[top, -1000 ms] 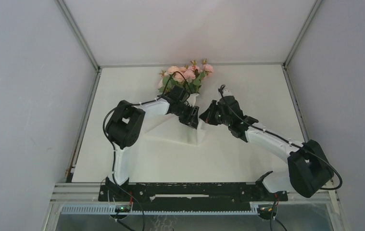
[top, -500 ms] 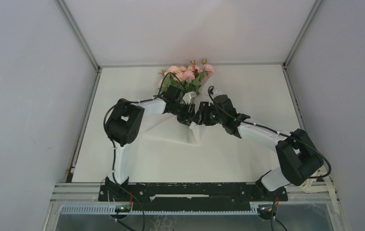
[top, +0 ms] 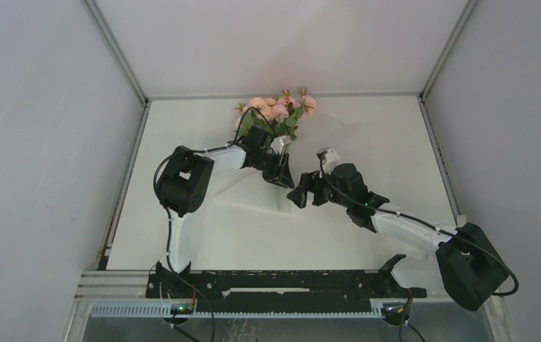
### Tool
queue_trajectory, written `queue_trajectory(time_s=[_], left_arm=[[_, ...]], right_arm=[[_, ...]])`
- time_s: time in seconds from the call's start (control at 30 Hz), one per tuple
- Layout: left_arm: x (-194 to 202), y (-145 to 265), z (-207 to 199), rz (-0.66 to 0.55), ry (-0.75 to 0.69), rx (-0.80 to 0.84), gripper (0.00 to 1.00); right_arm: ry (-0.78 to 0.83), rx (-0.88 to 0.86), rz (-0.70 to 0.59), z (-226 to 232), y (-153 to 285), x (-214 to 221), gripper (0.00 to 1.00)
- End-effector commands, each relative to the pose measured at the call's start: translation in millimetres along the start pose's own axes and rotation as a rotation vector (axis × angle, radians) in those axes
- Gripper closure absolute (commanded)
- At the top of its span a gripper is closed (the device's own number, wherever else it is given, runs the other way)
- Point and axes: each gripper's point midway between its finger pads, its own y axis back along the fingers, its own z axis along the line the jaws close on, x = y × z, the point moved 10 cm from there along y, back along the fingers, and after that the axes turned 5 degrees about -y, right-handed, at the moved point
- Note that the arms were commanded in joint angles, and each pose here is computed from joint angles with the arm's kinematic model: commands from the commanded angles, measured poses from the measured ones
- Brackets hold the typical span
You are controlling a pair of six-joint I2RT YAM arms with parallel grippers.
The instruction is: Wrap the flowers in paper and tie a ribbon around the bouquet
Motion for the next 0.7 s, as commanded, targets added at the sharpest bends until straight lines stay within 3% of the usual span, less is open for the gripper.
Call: queue_trajectory(time_s=[0.0, 0.17, 0.43, 0.67], left_arm=[[15.5, -5.7, 23.4, 0.026, 0.009, -0.119, 0.53], [15.3, -5.5, 23.2, 0.026, 0.008, -0.122, 0.53], [16.2, -5.8, 24.1, 0.032, 0.011, -0.123, 0.53], [15.4, -6.1, 23.9, 0.033, 0.01, -0.123, 0.53]], right_arm=[[0.104, -0.078, -0.095, 20.6, -5.3, -1.2, 0.0], [0.153, 0.004, -0.115, 23.1, -17.6, 9.6, 0.0], [0.121, 0.312, -0.174, 10.1, -36.8, 29.4, 0.04], [0.17, 0.395, -0.171, 17.5, -44.4, 35.3, 0.1]])
